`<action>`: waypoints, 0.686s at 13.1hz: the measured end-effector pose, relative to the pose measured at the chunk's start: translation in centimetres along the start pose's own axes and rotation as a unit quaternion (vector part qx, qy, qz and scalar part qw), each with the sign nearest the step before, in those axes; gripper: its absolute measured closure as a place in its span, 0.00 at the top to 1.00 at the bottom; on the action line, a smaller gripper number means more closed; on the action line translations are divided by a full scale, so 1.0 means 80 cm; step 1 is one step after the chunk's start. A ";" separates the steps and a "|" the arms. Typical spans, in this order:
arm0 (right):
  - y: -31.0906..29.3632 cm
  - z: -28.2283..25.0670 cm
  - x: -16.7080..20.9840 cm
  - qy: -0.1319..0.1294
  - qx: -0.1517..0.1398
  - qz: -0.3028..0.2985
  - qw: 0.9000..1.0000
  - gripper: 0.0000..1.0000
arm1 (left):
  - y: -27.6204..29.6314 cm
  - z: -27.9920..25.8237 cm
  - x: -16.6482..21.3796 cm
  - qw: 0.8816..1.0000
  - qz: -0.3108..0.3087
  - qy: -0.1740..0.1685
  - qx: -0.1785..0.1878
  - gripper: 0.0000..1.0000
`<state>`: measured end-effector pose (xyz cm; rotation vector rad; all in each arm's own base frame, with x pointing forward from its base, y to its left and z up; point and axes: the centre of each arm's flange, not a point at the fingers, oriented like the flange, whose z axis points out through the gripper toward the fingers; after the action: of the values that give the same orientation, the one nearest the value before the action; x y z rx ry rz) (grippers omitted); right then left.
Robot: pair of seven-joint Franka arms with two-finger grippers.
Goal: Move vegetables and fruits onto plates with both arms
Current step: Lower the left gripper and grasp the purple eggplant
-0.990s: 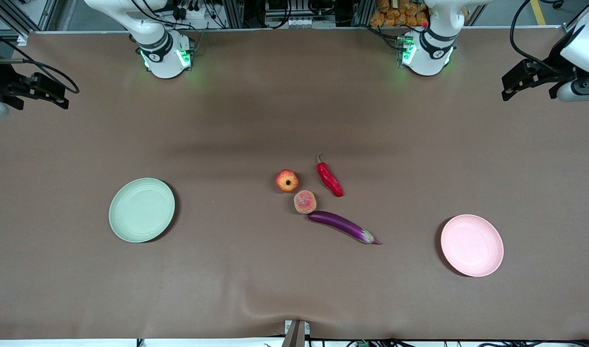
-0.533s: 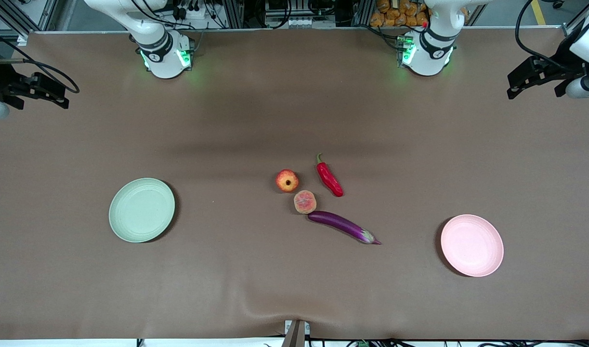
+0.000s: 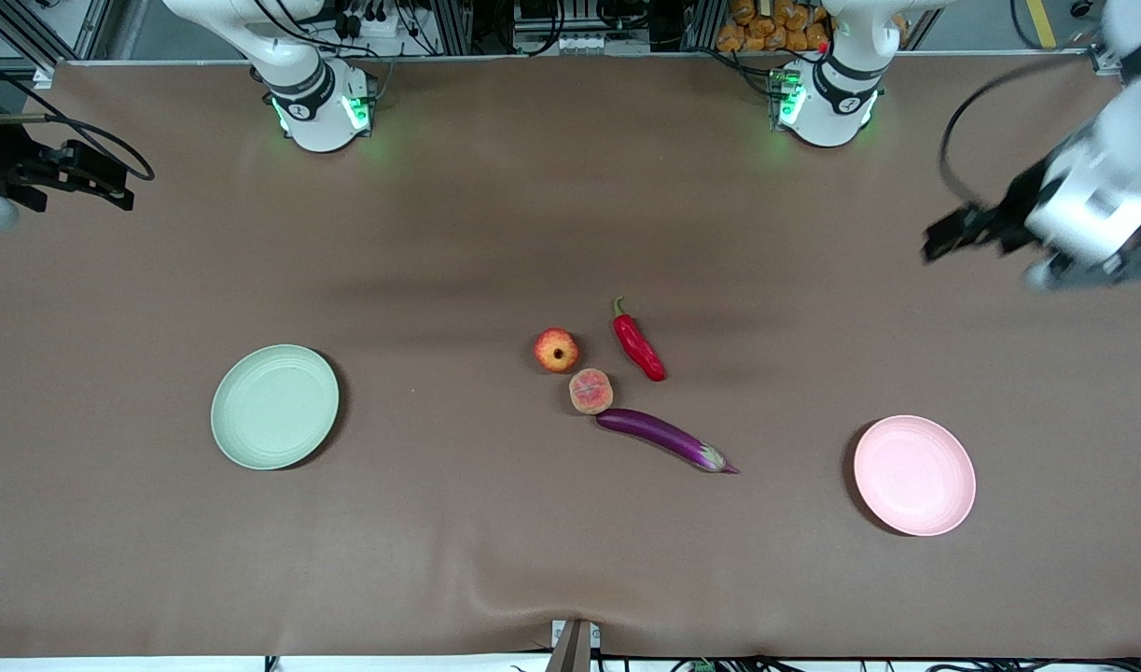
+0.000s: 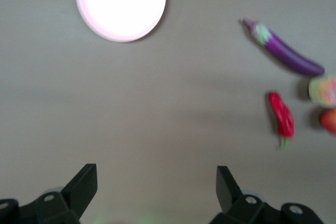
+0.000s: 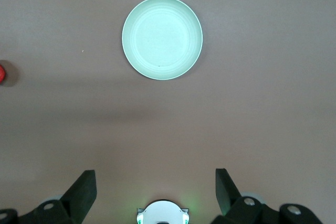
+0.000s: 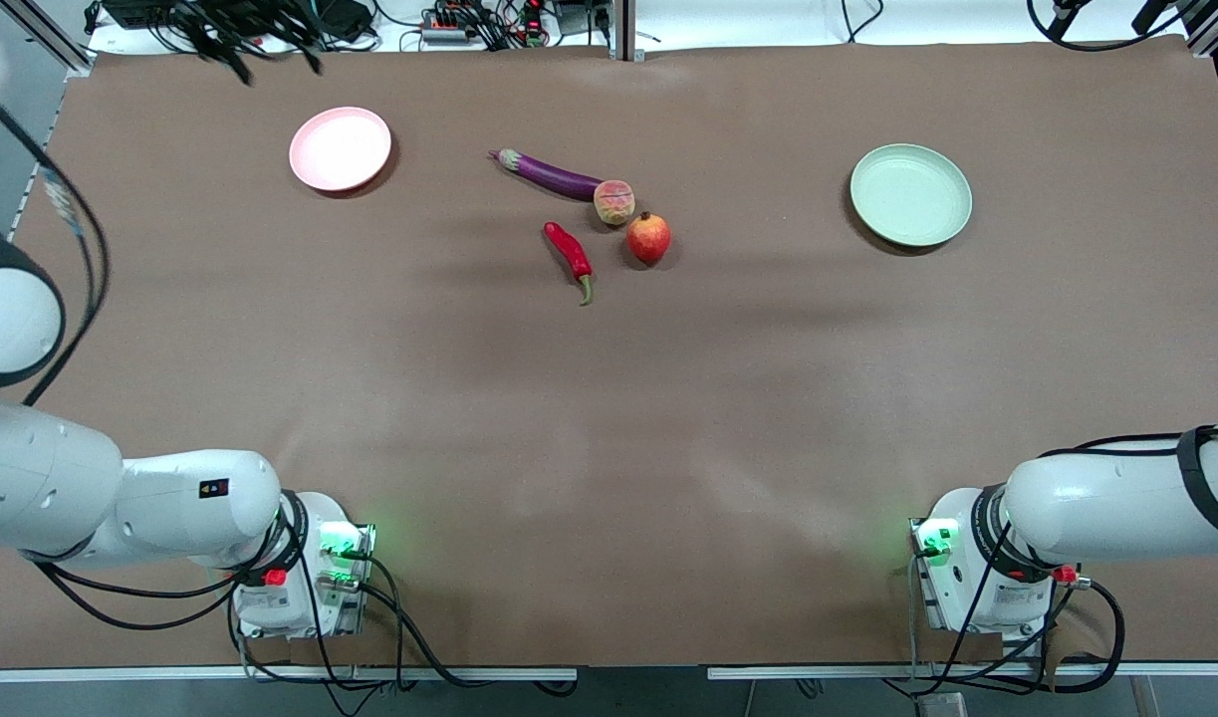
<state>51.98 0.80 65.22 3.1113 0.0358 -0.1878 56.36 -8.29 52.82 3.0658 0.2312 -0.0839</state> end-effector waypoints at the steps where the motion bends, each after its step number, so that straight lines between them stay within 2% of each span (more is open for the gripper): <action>1: 0.000 0.000 0.000 0.000 0.000 0.000 1.000 1.00 | 0.008 0.050 0.008 1.000 -0.004 0.008 -0.005 1.00; 4: 0.000 0.000 0.000 0.000 0.000 0.000 1.000 1.00 | 0.036 0.161 0.032 0.999 -0.037 0.016 -0.024 1.00; 6: 0.000 0.000 0.000 0.000 0.000 0.000 1.000 1.00 | 0.078 0.205 0.054 0.995 -0.091 0.017 -0.032 1.00; 9: 0.000 0.000 0.000 -0.001 0.000 0.000 1.000 1.00 | 0.160 0.263 0.093 0.980 -0.194 0.028 -0.012 1.00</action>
<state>51.98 0.78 65.19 3.1112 0.0351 -0.1894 64.59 -21.28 32.25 2.9548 0.8240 -0.0131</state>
